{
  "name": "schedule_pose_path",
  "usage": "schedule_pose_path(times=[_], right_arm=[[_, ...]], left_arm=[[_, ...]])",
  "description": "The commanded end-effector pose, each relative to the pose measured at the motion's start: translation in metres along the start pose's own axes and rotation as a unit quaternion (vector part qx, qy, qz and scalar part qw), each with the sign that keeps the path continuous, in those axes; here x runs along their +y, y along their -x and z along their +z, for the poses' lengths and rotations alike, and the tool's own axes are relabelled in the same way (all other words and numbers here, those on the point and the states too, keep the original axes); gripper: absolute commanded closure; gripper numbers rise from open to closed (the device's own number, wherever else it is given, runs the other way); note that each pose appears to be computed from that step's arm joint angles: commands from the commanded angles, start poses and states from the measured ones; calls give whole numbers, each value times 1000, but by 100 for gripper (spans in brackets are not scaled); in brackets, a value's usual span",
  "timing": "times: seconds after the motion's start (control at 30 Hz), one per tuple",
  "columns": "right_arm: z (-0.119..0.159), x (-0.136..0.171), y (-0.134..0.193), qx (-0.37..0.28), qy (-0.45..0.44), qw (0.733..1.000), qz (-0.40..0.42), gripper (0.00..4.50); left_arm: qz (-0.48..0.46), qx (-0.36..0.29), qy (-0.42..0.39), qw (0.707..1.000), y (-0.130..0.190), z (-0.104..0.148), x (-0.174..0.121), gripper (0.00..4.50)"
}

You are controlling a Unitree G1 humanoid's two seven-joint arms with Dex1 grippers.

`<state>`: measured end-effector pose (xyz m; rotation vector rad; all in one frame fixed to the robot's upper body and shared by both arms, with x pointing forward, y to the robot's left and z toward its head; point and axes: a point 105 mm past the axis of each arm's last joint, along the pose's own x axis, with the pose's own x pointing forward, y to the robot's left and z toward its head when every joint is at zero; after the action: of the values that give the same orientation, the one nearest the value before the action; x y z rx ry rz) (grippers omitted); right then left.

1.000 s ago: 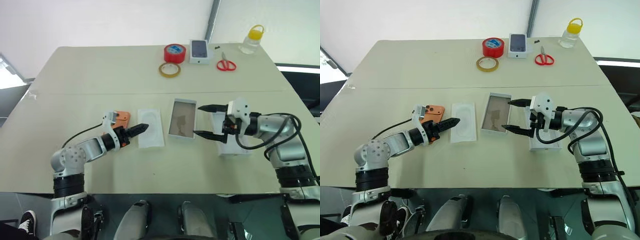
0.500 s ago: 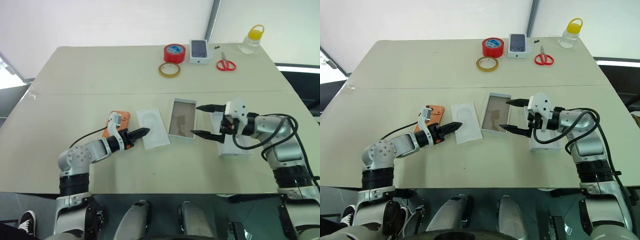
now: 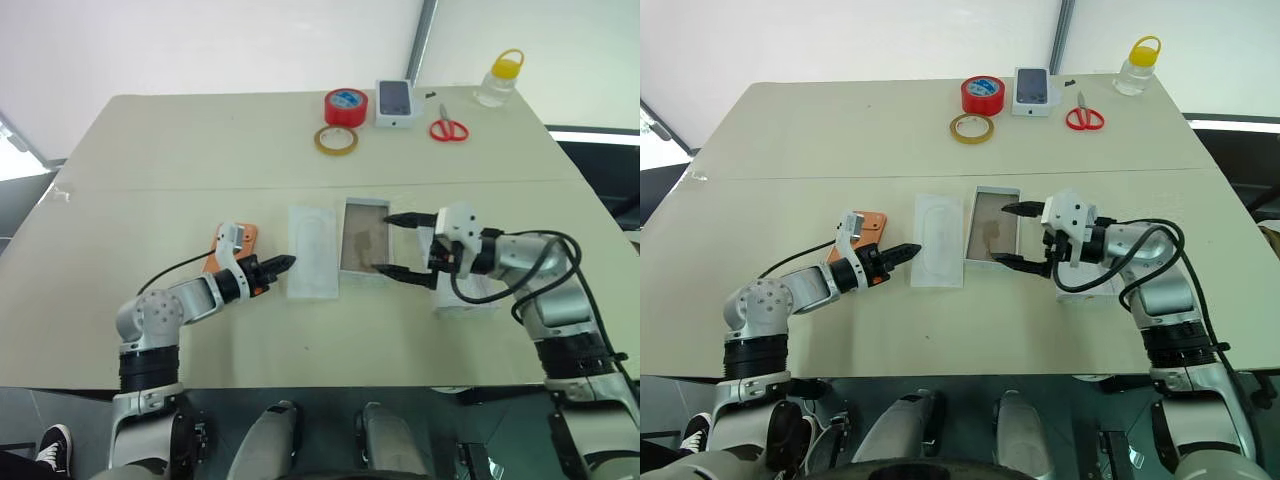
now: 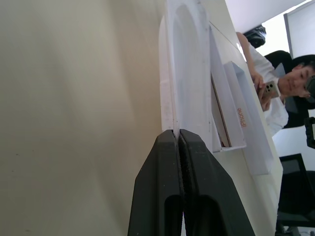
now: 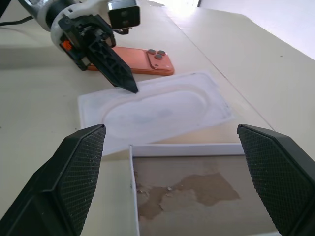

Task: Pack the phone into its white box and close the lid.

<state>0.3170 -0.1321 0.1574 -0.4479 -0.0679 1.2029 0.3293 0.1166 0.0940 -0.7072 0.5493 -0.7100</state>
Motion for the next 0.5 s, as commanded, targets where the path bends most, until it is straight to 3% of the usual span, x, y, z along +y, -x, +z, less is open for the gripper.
schedule_pose_path(times=[0.03, 0.2, 0.33, 0.43, 0.5], right_arm=[[-2, 16, -18, 14, 18, 1000, 22, 0], [-10, 18, -37, 33, 12, 999, 16, 0], [-28, 16, -40, 81, 0, 996, 22, 0], [-43, 14, -37, 120, -5, 992, 28, 89], [-53, 14, -35, 146, 2, 989, 31, 183]], left_arm=[[13, -38, -18, 999, 14, 26, 0, 446], [26, -60, -64, 996, 22, 43, -5, 446], [5, -59, -45, 997, 24, 46, -11, 446], [4, -69, -40, 997, 23, 50, -13, 450], [1, -75, -38, 996, 23, 51, -16, 450]])
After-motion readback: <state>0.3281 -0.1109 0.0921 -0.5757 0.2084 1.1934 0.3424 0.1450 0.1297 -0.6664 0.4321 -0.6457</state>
